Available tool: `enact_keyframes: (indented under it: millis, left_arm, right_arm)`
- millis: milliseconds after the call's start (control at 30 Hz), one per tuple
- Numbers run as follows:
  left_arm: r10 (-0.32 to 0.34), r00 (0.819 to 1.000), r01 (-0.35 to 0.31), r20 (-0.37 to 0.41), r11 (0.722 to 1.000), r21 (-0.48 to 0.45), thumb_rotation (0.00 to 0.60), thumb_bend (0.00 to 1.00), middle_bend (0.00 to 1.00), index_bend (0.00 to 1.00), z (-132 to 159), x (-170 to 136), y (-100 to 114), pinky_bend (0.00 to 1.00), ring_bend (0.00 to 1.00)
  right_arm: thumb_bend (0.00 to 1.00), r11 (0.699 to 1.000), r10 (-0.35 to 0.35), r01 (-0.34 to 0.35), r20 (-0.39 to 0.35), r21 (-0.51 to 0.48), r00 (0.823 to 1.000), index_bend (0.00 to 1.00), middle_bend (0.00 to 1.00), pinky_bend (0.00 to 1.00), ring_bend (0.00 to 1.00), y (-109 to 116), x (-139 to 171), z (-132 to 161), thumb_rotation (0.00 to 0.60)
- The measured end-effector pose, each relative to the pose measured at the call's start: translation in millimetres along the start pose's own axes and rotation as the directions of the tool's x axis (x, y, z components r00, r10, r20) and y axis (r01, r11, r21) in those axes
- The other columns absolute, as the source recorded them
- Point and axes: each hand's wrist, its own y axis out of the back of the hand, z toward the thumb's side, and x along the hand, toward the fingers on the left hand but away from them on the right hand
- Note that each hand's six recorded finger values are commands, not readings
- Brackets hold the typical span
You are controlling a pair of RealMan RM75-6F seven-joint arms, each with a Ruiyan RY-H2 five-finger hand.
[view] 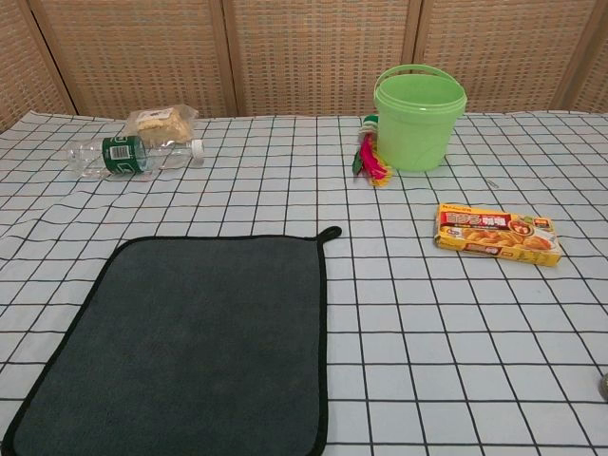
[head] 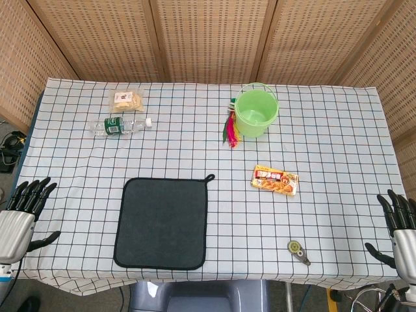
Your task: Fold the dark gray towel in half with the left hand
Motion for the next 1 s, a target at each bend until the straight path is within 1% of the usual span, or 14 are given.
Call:
enact_keyframes:
  millis: [333,533,633,700,733,800,833,867,933,967,1000]
  left_arm:
    - [-0.022,1.000,0.022,0.017,1.000,0.006,0.600,0.00,0.00,0.00,5,1,-5,0.00,0.00]
    - [-0.063,0.995,0.062,0.073,0.998,0.015,0.600,0.00,0.00,0.00,19,15,-17,0.00,0.00]
    - [-0.102,0.987,0.098,0.121,0.995,0.033,0.600,0.00,0.00,0.00,33,31,-26,0.00,0.00]
    - [-0.133,0.976,0.125,0.174,0.991,0.055,0.600,0.00,0.00,0.00,47,45,-34,0.00,0.00]
    - [-0.146,0.968,0.136,0.202,0.989,0.066,0.600,0.00,0.00,0.02,55,52,-37,0.00,0.00]
    - [-0.179,0.945,0.160,0.274,0.983,0.090,0.600,0.03,0.00,0.07,76,69,-45,0.00,0.00]
    - [-0.191,0.931,0.168,0.311,0.981,0.099,0.600,0.08,0.00,0.11,87,76,-48,0.00,0.00]
    - [-0.206,0.909,0.178,0.363,0.978,0.111,0.600,0.16,0.00,0.13,103,87,-54,0.00,0.00]
    - [-0.225,0.871,0.186,0.436,0.974,0.132,0.600,0.26,0.00,0.18,128,101,-61,0.00,0.00]
    - [-0.233,0.846,0.185,0.479,0.972,0.147,0.600,0.30,0.00,0.20,143,110,-65,0.00,0.00]
    - [-0.239,0.827,0.183,0.508,0.970,0.159,0.600,0.31,0.00,0.21,154,116,-69,0.00,0.00]
  right_arm:
    - [0.00,1.000,0.007,-0.007,0.004,-0.008,1.000,0.00,0.00,0.00,0.00,0,0,-1,0.600]
    - [0.00,1.000,0.012,-0.011,0.021,-0.007,1.000,0.00,0.00,0.00,0.00,0,-1,-4,0.600]
    - [0.00,1.000,0.019,-0.019,0.037,-0.001,0.999,0.00,0.00,0.00,0.00,-1,-2,-6,0.600]
    - [0.00,1.000,0.023,-0.023,0.047,0.004,0.999,0.00,0.00,0.00,0.00,-2,-4,-8,0.600]
    - [0.00,1.000,0.026,-0.026,0.054,0.006,0.998,0.00,0.00,0.00,0.00,-3,-5,-9,0.600]
    - [0.00,0.999,0.032,-0.032,0.065,0.008,0.997,0.00,0.00,0.00,0.00,-5,-6,-11,0.600]
    - [0.00,0.999,0.035,-0.036,0.074,0.009,0.997,0.00,0.00,0.00,0.00,-5,-6,-13,0.600]
    - [0.00,0.999,0.038,-0.039,0.082,0.010,0.996,0.00,0.00,0.00,0.00,-6,-7,-14,0.600]
    - [0.00,0.999,0.041,-0.042,0.099,0.011,0.994,0.00,0.00,0.00,0.00,-6,-9,-18,0.600]
    - [0.00,0.999,0.042,-0.043,0.104,0.011,0.994,0.00,0.00,0.00,0.00,-7,-10,-19,0.600]
    - [0.00,0.999,0.042,-0.044,0.109,0.012,0.993,0.00,0.00,0.00,0.00,-7,-11,-20,0.600]
